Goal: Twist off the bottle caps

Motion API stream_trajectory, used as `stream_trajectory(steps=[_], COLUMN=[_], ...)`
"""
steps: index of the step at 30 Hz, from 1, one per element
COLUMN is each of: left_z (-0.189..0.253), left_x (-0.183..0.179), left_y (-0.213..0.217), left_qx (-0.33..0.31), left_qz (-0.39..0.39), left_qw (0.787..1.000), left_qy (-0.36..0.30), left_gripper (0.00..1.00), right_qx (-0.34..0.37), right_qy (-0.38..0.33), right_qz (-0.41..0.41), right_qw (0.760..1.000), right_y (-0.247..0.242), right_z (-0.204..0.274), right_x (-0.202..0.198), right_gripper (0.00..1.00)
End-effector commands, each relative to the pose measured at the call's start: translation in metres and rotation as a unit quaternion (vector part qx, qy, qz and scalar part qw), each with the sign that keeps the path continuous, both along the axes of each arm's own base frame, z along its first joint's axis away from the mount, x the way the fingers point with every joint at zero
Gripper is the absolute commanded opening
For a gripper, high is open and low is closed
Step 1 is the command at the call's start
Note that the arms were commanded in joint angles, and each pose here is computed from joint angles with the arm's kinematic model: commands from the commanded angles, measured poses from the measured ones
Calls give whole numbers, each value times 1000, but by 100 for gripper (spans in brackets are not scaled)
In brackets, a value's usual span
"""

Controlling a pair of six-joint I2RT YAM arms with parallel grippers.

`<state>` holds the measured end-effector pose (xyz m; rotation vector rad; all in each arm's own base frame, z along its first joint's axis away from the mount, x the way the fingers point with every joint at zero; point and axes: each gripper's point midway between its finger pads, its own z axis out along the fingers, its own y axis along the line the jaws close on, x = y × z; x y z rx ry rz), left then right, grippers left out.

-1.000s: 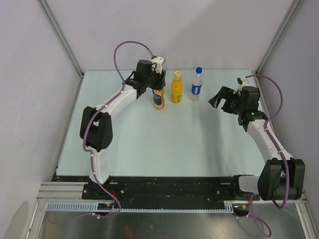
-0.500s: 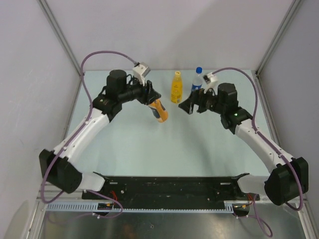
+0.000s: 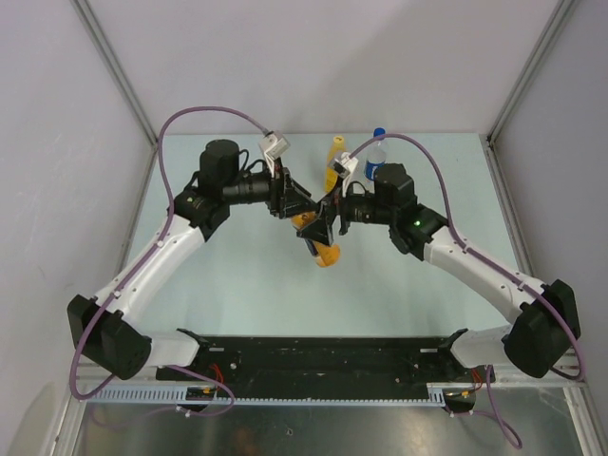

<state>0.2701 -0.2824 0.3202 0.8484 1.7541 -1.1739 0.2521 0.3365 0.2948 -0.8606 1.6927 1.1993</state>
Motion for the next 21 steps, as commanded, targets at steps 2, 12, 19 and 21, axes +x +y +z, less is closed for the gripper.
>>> stream_trajectory(steps=[2,12,19,21], left_z=[33,51,61,63], left_x=[-27,-29,-19,-14], left_y=[-8,-3,14,21], left_qx=[-35,-47,-45,-43], left_qz=[-54,-27,51,80], left_qw=[998,998,996,993], left_qy=[-8,-26,-61,-72], left_gripper=[40,42,78,90], right_qx=[-11,-2,21,25], right_qy=[-27,2,-9,-16], right_qz=[21,73,77,70], right_qw=[999,997,997,997], right_y=[11,20,20,18], right_z=[4,-4,13,19], right_x=[-3,-17,-20,-20], right_gripper=[99,65,49,47])
